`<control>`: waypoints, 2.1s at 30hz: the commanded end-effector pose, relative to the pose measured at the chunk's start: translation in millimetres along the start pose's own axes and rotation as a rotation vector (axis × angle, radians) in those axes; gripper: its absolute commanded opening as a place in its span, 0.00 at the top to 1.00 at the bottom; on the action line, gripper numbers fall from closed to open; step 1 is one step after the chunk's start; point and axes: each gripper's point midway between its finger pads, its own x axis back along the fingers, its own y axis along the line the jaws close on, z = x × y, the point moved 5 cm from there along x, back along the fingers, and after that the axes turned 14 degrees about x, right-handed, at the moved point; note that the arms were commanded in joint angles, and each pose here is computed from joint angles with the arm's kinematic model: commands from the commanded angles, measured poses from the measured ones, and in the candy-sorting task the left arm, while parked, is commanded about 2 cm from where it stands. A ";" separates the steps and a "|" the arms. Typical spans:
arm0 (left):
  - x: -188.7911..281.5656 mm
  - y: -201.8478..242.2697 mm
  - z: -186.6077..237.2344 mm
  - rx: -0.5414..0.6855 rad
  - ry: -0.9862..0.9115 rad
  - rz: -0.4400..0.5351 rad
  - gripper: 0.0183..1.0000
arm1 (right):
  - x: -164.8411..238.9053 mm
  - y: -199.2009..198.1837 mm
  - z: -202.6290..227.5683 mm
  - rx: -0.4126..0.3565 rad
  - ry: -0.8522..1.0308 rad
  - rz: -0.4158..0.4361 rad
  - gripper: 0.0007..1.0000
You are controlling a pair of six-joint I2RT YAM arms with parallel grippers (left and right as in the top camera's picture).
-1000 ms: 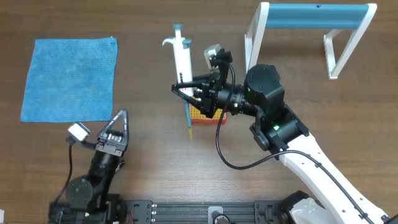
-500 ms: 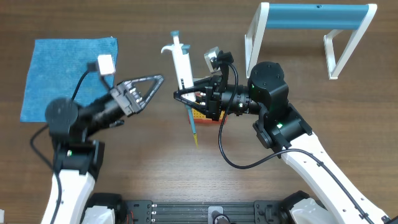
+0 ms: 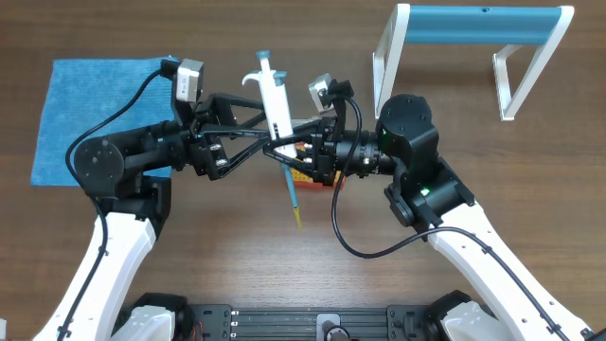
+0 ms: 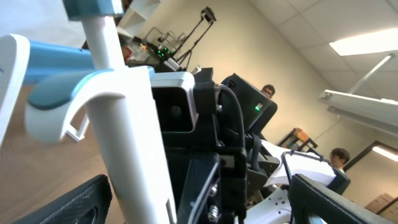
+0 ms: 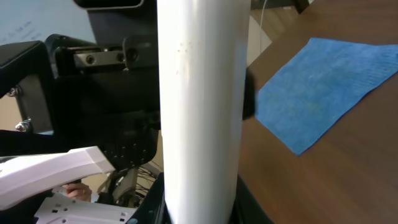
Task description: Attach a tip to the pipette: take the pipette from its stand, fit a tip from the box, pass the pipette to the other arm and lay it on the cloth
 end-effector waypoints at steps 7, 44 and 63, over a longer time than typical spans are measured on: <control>-11.0 8.9 -1.0 0.026 0.030 0.012 0.08 | -6.5 22.5 -3.6 0.022 0.006 -0.068 0.93; 183.1 104.4 -38.3 0.317 -0.514 -0.647 0.99 | 118.7 -30.2 -38.8 0.037 -0.084 -0.015 0.16; 318.2 128.3 -104.4 0.589 -0.051 -1.965 0.99 | 157.5 -139.7 13.7 -0.231 -0.087 0.942 0.16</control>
